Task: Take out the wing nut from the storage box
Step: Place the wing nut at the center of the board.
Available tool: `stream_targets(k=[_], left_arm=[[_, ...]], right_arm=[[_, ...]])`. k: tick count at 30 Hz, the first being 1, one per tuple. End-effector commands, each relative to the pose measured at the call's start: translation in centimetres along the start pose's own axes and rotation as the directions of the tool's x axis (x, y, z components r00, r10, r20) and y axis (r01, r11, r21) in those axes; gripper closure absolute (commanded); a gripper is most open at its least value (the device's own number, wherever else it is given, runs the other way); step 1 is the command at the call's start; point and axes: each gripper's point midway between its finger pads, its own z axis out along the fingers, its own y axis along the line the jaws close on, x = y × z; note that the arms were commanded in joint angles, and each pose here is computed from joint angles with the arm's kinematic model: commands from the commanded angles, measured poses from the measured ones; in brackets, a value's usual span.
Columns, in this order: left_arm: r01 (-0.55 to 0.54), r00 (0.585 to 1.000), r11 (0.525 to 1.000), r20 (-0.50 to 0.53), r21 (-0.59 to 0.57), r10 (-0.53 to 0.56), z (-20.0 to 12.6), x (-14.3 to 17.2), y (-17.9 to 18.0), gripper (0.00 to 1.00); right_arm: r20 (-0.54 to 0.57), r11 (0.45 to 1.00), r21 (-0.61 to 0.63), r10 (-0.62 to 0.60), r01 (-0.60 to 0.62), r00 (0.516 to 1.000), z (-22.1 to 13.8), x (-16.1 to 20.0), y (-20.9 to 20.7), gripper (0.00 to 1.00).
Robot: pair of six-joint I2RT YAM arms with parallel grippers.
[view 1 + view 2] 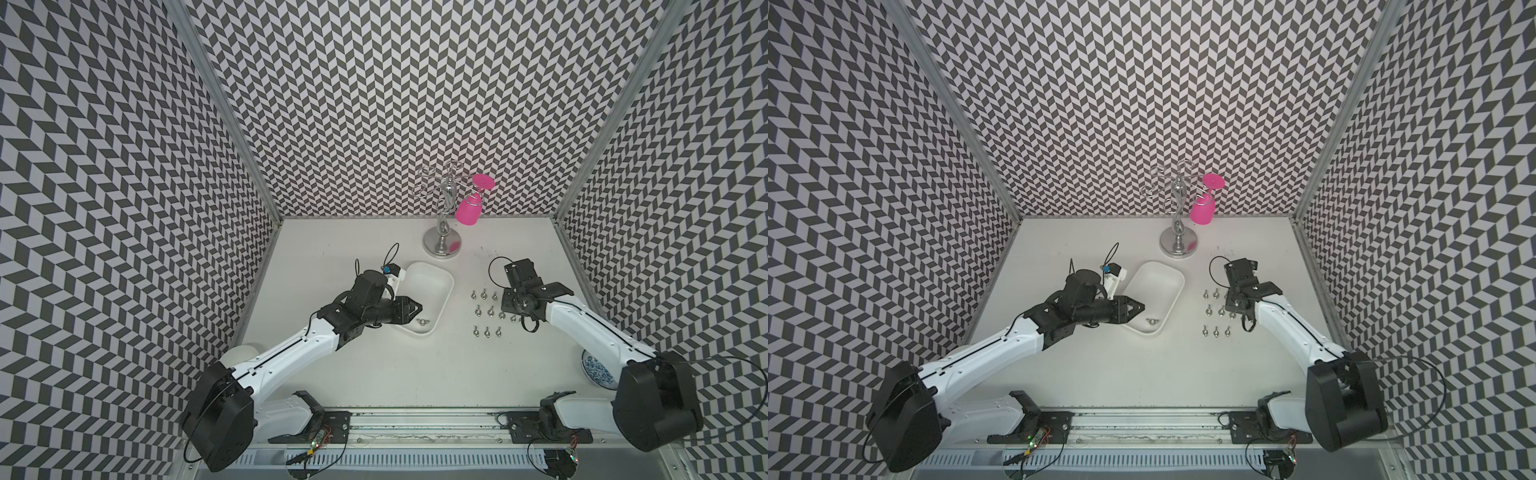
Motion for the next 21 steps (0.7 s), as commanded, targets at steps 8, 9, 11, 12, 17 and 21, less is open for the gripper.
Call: stream_targets(k=[8,9,11,12,17,21], left_arm=[[-0.021,0.998,0.999,0.052,0.038,0.019,-0.3,-1.2,-1.0,0.69],[-0.018,0.998,0.999,0.053,0.038,0.016,-0.3,-1.2,-1.0,0.69],[-0.015,0.998,0.999,0.058,0.038,0.012,-0.4,-1.3,-1.0,0.69],[-0.014,0.998,0.999,0.060,0.037,0.012,-0.5,-1.3,-1.0,0.69],[-0.010,0.998,0.999,0.055,0.034,0.008,-0.1,-1.1,-0.7,0.69],[-0.007,0.999,0.999,0.054,0.035,0.005,0.2,-1.2,-0.6,0.69]], right_arm=[[-0.065,0.994,-0.080,0.068,-0.073,0.996,1.3,1.1,0.9,1.00],[-0.083,0.992,-0.093,0.075,-0.083,0.994,1.6,1.8,1.1,1.00],[-0.106,0.989,-0.105,0.092,-0.103,0.990,2.0,2.7,1.2,1.00],[-0.114,0.988,-0.110,0.097,-0.110,0.989,2.2,2.9,1.3,1.00],[-0.143,0.989,-0.088,0.103,-0.117,0.984,2.8,4.2,0.8,1.00],[-0.174,0.992,-0.078,0.088,-0.103,0.981,3.2,4.7,0.8,1.00]])
